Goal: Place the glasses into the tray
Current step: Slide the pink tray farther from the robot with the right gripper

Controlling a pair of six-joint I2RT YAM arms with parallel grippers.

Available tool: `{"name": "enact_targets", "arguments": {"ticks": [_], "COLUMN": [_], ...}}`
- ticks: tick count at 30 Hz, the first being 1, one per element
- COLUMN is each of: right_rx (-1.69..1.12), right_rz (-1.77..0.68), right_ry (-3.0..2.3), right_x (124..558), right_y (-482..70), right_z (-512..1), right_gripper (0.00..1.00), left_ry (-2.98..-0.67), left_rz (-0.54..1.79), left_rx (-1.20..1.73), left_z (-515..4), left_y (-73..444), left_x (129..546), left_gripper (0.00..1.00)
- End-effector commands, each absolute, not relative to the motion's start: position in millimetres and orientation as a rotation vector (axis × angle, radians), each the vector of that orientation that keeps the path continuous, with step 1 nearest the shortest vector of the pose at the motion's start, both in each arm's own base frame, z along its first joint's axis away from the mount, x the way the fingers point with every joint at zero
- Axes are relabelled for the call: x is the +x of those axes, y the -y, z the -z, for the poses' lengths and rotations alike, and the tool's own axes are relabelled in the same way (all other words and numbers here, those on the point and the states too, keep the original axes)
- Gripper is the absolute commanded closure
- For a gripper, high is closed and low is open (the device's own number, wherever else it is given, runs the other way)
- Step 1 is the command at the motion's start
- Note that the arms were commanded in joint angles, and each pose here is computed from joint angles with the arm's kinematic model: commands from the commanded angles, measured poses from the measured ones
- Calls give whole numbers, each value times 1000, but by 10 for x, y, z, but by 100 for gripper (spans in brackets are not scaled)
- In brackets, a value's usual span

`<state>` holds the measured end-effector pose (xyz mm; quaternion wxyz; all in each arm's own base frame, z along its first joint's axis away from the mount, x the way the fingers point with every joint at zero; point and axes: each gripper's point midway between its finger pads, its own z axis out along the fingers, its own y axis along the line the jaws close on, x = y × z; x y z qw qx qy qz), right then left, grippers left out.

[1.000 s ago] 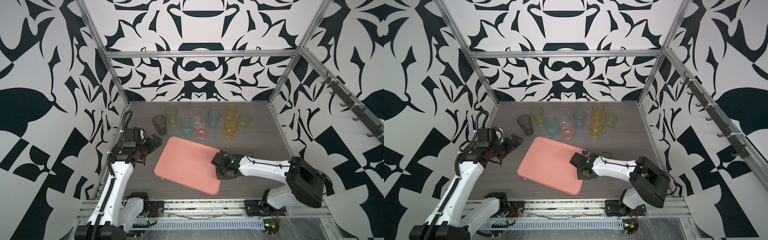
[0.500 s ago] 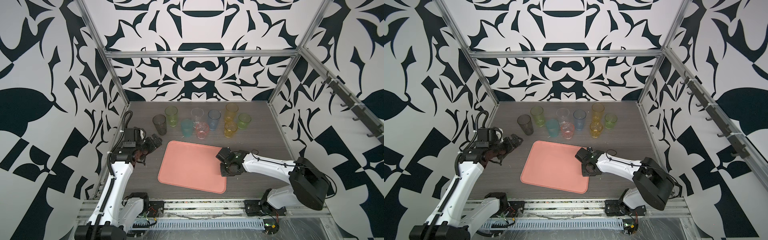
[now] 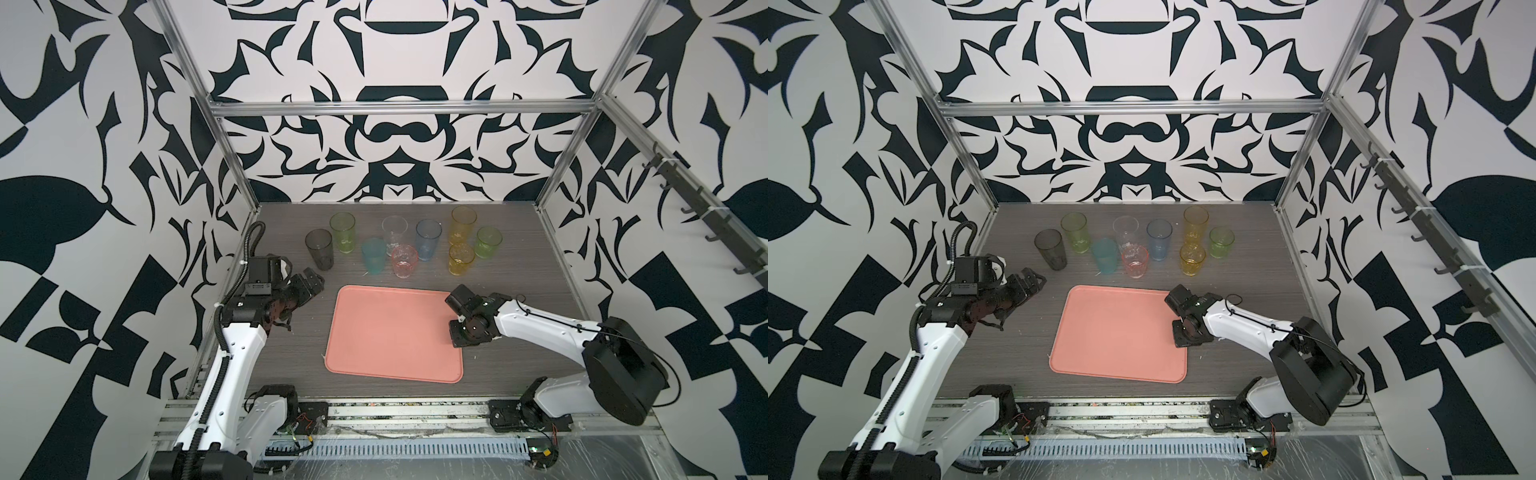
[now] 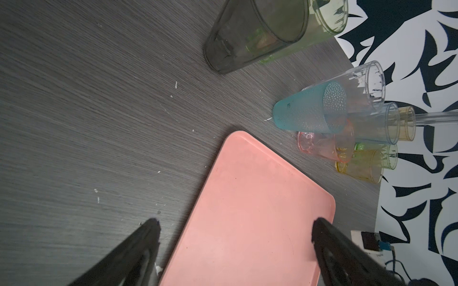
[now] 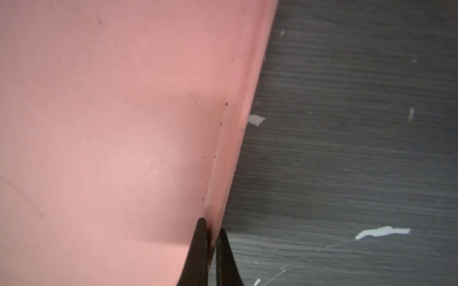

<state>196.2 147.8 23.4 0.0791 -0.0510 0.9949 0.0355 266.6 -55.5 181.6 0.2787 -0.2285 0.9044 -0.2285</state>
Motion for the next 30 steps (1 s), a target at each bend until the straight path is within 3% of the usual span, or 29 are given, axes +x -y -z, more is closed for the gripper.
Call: {"name": "enact_targets", "arguments": {"ticks": [1,30], "right_rx": [-205,-341], "right_rz": [-104,-47], "right_ry": [-2965,-2920], "right_x": [2045,2384], "right_y": [-1465,-1403], "right_z": [-256,-344], "right_gripper": [100,100], "left_ry": [-2452,-2473], "left_rz": [610,609], "left_rx": [-611,-606], "left_z": [-1817,-1735], "left_y": [563,572], "left_x": [2594,2585], "left_gripper": [0,1]}}
